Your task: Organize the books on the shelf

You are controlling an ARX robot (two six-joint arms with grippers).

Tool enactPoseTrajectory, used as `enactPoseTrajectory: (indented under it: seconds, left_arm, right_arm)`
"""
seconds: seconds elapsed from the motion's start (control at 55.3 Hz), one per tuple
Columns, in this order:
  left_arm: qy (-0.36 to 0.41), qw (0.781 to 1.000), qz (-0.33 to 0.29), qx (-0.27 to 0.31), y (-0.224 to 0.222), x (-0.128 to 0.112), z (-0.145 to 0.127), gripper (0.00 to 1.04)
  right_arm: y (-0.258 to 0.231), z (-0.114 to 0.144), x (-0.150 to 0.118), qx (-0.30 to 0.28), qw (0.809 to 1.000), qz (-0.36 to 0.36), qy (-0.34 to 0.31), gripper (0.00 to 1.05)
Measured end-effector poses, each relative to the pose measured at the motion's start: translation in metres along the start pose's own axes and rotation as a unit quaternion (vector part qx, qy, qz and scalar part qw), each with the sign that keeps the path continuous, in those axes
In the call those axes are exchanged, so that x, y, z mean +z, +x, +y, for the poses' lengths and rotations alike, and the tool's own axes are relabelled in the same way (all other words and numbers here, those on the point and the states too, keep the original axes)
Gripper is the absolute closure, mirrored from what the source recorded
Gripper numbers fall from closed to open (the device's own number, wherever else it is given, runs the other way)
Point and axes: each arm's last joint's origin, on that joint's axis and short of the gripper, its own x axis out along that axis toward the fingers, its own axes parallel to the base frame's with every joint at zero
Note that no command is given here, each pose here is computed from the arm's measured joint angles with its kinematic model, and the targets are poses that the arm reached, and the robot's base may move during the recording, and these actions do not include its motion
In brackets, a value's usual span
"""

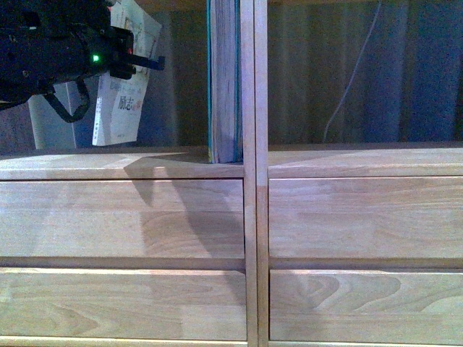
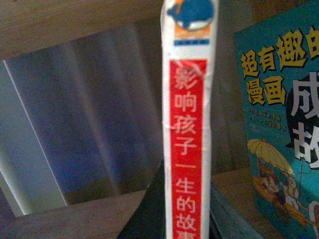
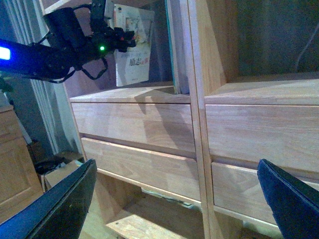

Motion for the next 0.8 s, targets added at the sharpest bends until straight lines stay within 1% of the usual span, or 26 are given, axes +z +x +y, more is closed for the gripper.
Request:
enactPoseTrajectory:
  seconds: [0.163,0.524,0.796]
  left_arm:
    - [-0.001,1.000,-0.005,-0.005,0.009,-0.007,-0.009,0.98]
    - [0.009,1.000,-0.009,-0.025,0.025,-0.027,-0.043,0.98]
    - [0.028,0.999,-0.023,-0.021,0.033,-0.031,-0.051,0.98]
  right_arm:
    - [0.000,0.000,0.000,0.000,1.000,0.000,0.000,0.07]
    - [0.000,0.000,0.000,0.000,1.000,0.000,0.000,0.07]
    - [0.000,0.000,0.000,0.000,1.000,0.000,0.000,0.07]
